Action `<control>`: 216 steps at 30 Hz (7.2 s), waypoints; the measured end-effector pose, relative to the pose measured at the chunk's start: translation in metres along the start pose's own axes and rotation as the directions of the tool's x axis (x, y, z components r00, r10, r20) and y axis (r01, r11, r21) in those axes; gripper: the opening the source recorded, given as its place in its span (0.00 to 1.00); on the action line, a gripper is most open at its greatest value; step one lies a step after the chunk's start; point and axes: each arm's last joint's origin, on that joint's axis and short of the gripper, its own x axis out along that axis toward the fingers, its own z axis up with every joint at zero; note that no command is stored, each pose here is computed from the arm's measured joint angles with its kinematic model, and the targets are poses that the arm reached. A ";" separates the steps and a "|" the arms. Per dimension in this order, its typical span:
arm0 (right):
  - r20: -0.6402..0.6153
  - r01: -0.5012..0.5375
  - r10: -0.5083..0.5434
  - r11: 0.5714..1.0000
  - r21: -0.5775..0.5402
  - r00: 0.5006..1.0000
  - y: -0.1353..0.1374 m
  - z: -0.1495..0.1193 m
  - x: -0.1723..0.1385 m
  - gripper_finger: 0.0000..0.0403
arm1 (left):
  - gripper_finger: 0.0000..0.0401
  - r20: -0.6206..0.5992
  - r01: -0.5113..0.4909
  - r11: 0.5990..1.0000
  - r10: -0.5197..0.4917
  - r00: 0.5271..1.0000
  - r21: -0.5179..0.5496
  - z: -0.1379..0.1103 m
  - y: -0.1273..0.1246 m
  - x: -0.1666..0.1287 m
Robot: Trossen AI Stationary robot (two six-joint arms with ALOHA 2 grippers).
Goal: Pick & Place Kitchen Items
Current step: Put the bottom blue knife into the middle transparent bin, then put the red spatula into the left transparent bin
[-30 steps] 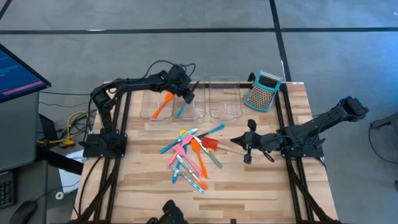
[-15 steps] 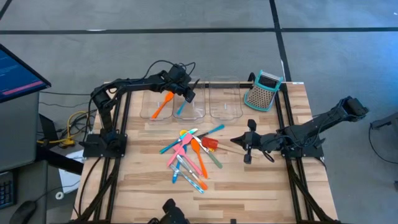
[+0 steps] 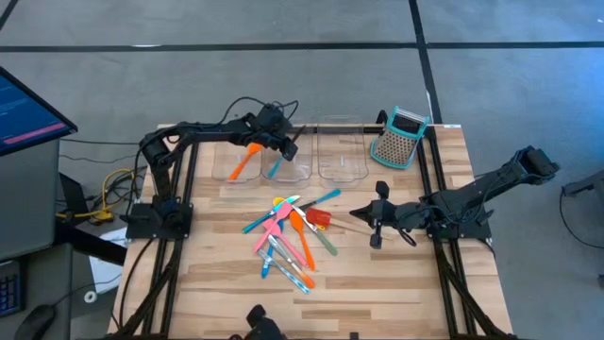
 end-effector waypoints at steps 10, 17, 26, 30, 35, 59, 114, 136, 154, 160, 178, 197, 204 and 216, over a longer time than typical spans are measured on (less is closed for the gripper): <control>0.002 -0.011 0.011 1.000 -0.004 1.000 0.002 0.000 -0.001 0.00 | 0.01 0.022 -0.015 1.000 0.015 1.000 -0.018 -0.001 0.003 0.001; 0.002 -0.011 0.011 1.000 -0.004 1.000 0.002 0.000 -0.001 0.00 | 0.03 0.080 0.001 1.000 0.002 0.997 -0.028 0.005 0.001 0.001; 0.002 -0.012 0.012 1.000 -0.004 1.000 0.002 0.000 -0.001 0.00 | 0.14 0.082 0.001 1.000 0.001 0.997 -0.028 0.005 0.001 0.001; 0.002 -0.011 0.011 1.000 -0.004 1.000 0.002 0.000 -0.001 0.00 | 0.14 0.091 0.005 1.000 -0.002 0.996 -0.024 0.006 0.000 0.001; 0.002 -0.012 0.012 1.000 -0.004 1.000 0.002 0.000 -0.001 0.00 | 0.05 0.106 0.028 0.999 -0.032 0.994 0.036 0.008 -0.004 0.002; 0.053 0.009 -0.008 1.000 -0.003 0.999 0.002 0.005 -0.001 0.00 | 0.00 0.335 0.022 0.903 -0.181 0.925 0.428 0.009 -0.058 -0.116; 0.093 0.007 -0.008 1.000 0.016 0.996 0.002 0.009 -0.001 0.00 | 0.00 0.331 0.336 0.725 -0.608 0.722 0.601 -0.161 -0.103 -0.225; 0.113 0.126 -0.155 0.965 0.230 0.981 -0.001 0.011 -0.002 0.00 | 0.00 0.345 0.284 0.770 -0.539 0.768 0.572 -0.169 -0.117 -0.216; -0.301 0.141 -0.136 0.990 -0.004 0.944 0.038 0.048 0.031 0.00 | 0.00 0.315 0.285 0.765 -0.531 0.786 0.577 -0.170 -0.123 -0.205; -0.503 0.176 -0.205 0.979 -0.106 0.839 0.046 0.058 0.049 0.00 | 0.00 0.316 0.285 0.765 -0.532 0.786 0.577 -0.170 -0.123 -0.205; -0.659 0.153 -0.152 0.987 -0.057 0.737 0.049 0.021 0.066 0.00 | 0.00 0.312 0.277 0.759 -0.530 0.789 0.588 -0.170 -0.123 -0.205; -0.619 0.113 -0.069 0.993 0.033 0.783 0.038 -0.003 0.096 0.24 | 0.00 0.312 0.277 0.760 -0.529 0.789 0.589 -0.170 -0.123 -0.205; -0.639 0.105 -0.118 0.993 -0.058 0.760 0.043 -0.019 0.119 0.44 | 0.00 0.311 0.277 0.760 -0.529 0.790 0.589 -0.170 -0.123 -0.205; -0.655 0.136 -0.197 0.980 -0.144 0.730 0.040 -0.034 0.145 0.54 | 0.00 0.301 0.276 0.759 -0.523 0.797 0.589 -0.171 -0.122 -0.204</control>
